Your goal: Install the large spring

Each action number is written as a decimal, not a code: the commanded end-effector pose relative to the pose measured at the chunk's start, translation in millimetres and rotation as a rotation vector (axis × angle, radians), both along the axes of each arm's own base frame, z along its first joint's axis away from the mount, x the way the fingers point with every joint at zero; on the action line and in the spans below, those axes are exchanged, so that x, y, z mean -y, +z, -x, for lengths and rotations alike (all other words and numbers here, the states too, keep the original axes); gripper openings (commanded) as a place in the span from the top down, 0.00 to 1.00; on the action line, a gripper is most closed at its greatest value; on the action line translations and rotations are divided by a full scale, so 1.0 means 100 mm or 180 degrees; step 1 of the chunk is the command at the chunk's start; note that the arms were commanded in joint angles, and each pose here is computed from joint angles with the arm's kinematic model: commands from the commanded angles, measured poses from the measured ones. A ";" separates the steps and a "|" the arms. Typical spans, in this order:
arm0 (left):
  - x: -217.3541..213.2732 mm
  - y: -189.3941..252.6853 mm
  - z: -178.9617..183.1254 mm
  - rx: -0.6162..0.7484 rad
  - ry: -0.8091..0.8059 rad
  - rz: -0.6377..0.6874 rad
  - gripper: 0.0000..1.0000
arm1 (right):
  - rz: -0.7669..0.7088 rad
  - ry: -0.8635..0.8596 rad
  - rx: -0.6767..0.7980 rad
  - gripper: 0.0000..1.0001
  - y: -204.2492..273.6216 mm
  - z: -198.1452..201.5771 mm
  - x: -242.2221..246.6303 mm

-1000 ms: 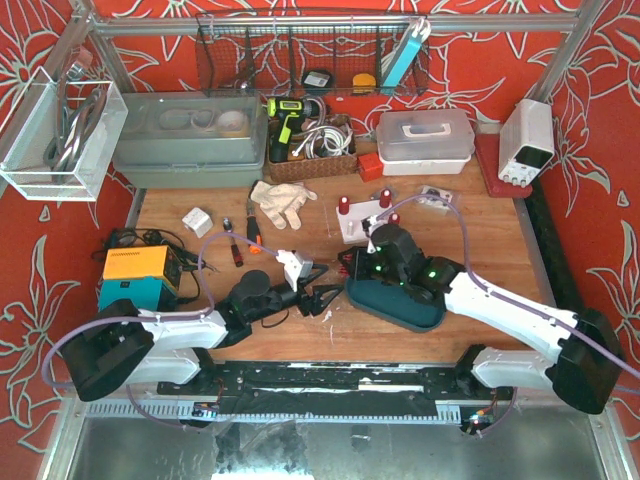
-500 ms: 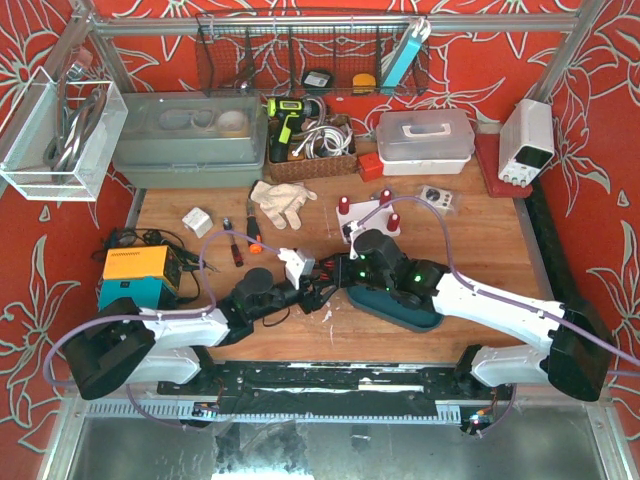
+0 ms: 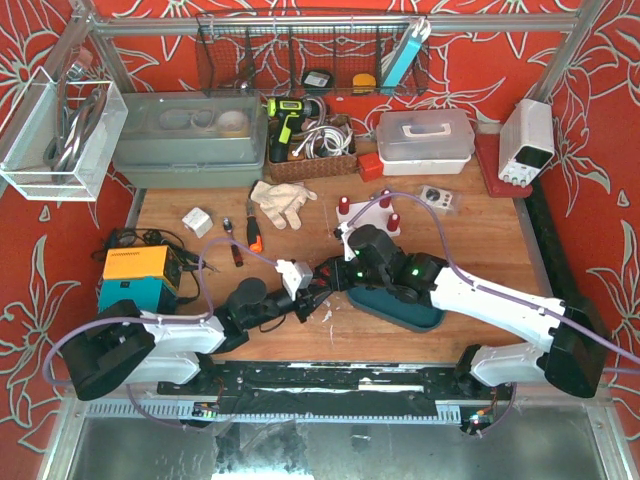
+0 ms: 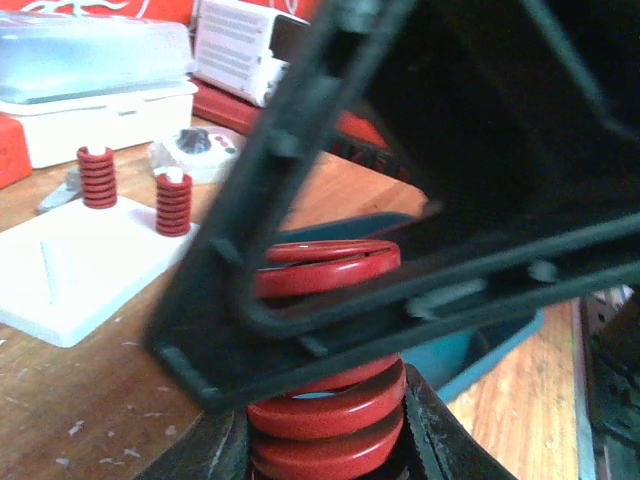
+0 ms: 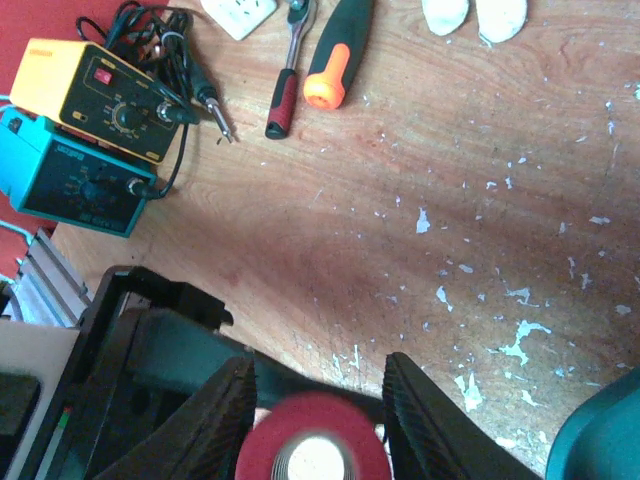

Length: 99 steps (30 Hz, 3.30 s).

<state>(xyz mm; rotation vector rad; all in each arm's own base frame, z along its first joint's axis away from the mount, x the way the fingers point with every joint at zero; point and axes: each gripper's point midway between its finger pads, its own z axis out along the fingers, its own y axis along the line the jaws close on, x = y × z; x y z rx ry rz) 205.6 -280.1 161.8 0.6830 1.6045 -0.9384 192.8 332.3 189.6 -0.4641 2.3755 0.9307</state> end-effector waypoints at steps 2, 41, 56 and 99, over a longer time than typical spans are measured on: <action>0.05 0.23 0.12 0.0447 -0.0161 0.0075 1.00 | 0.0085 0.0136 -0.0114 0.61 -0.06 0.03 -0.05; -0.57 -0.14 -0.60 -0.0389 0.1471 -0.0062 0.00 | 0.0784 -0.1083 0.1337 1.00 -0.04 -1.91 0.61; -0.61 -0.09 -0.59 -0.0346 0.1506 -0.0045 0.00 | 0.0921 -0.1034 0.1246 1.00 -0.33 -2.20 0.49; -0.74 0.08 -0.57 -0.0018 0.1599 -0.0135 0.00 | 0.1405 -0.1893 0.1752 0.18 0.70 -1.86 1.75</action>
